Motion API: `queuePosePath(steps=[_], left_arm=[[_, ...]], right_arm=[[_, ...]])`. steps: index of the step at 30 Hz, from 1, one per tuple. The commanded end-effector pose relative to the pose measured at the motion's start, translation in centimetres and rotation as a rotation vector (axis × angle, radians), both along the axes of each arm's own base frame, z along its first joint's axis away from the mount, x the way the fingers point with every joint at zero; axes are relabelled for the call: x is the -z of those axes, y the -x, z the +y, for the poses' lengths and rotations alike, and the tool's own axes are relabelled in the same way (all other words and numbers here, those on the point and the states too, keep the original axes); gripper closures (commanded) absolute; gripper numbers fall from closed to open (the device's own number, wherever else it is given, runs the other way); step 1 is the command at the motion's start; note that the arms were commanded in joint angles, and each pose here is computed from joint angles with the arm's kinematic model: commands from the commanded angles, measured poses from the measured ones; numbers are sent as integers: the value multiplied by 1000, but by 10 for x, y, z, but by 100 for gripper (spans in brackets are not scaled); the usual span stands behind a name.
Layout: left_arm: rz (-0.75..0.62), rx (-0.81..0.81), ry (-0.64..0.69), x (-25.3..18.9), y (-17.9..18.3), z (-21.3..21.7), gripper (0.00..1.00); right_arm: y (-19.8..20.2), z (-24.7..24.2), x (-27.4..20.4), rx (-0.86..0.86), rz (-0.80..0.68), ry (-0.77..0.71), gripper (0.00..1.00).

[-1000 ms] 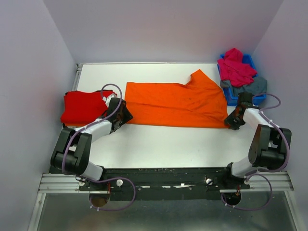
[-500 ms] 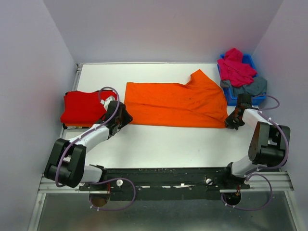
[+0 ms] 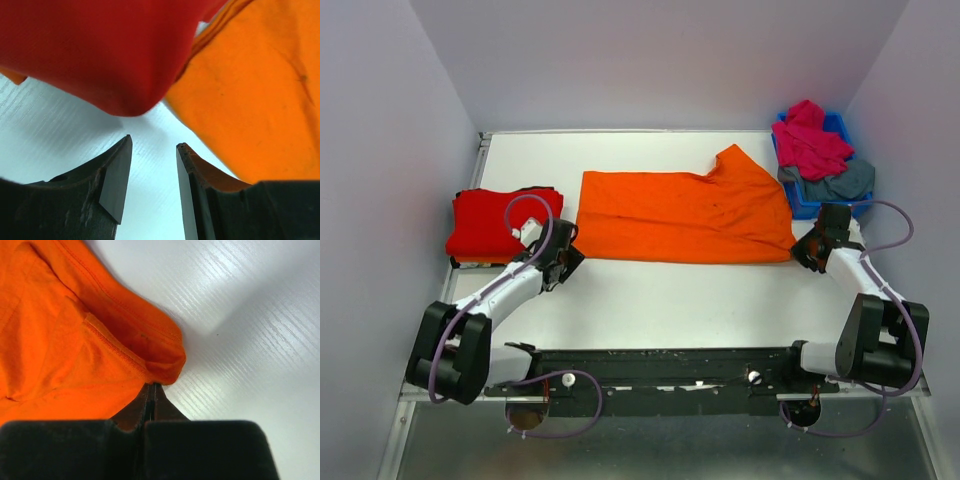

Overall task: Fold and stack the t-shirts
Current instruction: Fold the flattened tshirt in 1/3 of the way

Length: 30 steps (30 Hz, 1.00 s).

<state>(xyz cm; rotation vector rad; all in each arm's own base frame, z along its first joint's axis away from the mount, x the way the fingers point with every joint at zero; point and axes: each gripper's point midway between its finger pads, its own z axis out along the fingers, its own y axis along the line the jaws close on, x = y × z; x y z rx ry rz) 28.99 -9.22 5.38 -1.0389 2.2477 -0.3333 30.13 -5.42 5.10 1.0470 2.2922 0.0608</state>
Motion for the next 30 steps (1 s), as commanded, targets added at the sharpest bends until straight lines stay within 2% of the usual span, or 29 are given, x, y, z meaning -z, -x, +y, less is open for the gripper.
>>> queuePosePath(steps=[1,12,24,26,30], left_arm=[[75,-63,-17,15,-1,3,47],[66,-95,-25,18,-21,1,48],[8,-206,-8,36,-38,7,48],[31,-212,-18,39,-39,7,51],[50,-233,-27,44,-40,9,68]], right_arm=[[-9,0,-10,0,-78,1,99],[-10,4,-9,-11,-93,-20,99],[-8,3,-13,4,-118,-13,99],[-8,3,-13,4,-119,-12,99],[-7,4,-12,5,-118,-18,99]])
